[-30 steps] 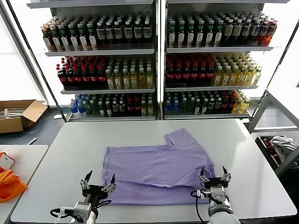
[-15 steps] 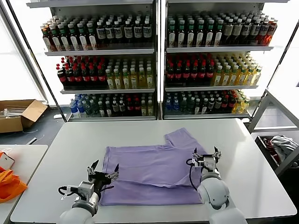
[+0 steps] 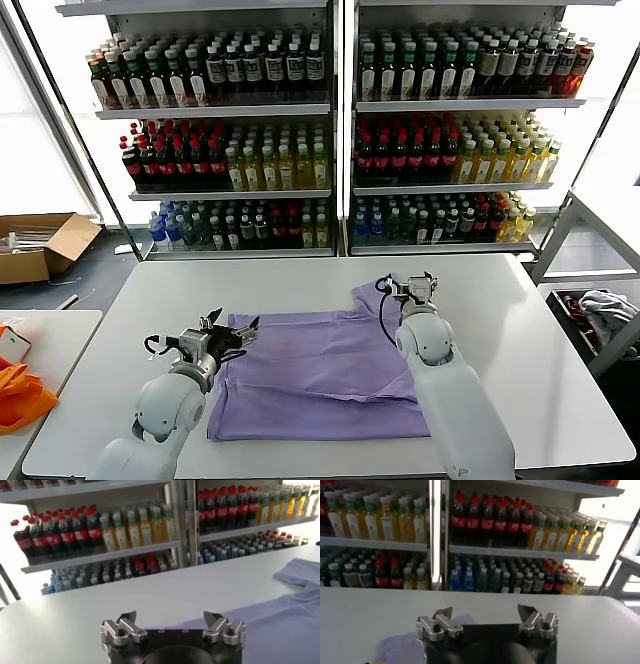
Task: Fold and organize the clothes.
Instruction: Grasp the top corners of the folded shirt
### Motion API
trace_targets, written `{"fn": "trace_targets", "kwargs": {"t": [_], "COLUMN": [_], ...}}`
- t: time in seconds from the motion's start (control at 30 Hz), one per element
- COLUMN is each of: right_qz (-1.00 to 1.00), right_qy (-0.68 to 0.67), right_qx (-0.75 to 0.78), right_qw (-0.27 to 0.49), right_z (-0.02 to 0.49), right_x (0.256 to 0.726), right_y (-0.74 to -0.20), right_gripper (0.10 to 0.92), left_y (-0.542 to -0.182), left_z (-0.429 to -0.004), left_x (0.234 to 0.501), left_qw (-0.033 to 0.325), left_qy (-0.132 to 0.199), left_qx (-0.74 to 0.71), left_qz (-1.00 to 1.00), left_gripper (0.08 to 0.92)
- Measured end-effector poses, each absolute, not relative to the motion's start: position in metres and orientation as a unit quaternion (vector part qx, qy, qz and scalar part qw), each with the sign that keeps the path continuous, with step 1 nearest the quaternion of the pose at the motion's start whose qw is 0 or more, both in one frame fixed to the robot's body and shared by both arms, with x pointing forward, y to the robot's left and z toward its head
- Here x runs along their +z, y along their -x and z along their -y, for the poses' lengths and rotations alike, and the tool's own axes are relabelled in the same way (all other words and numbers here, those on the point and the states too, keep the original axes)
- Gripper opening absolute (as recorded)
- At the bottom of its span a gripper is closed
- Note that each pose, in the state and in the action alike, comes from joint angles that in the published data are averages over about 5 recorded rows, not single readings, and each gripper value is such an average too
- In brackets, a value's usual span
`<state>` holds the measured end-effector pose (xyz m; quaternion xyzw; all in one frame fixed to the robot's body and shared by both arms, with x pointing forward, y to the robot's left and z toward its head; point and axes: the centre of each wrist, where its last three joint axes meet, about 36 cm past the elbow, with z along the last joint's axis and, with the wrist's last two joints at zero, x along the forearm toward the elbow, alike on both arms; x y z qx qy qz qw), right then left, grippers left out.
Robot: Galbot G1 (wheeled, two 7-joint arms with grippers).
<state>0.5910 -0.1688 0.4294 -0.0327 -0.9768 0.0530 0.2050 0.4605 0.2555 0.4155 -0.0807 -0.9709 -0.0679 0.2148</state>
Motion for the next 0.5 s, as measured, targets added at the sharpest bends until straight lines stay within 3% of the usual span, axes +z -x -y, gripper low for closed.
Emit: {"fn": "trace_targets", "kwargs": {"t": [0.5], "right_qz": [0.968], "right_qy": [0.021], "right_qx": [0.033], "right_qw": [0.248], "right_z": [0.159], "right_x": [0.407], "right_y": [-0.628], "right_gripper": [0.823], "left_y": [-0.520], "left_z": [-0.273], "left_x": [0.399], "left_qw": [0.250], "left_qy": [0.052], "left_qx": [-0.057], "left_qz": [0.965], "left_gripper": [0.823]}}
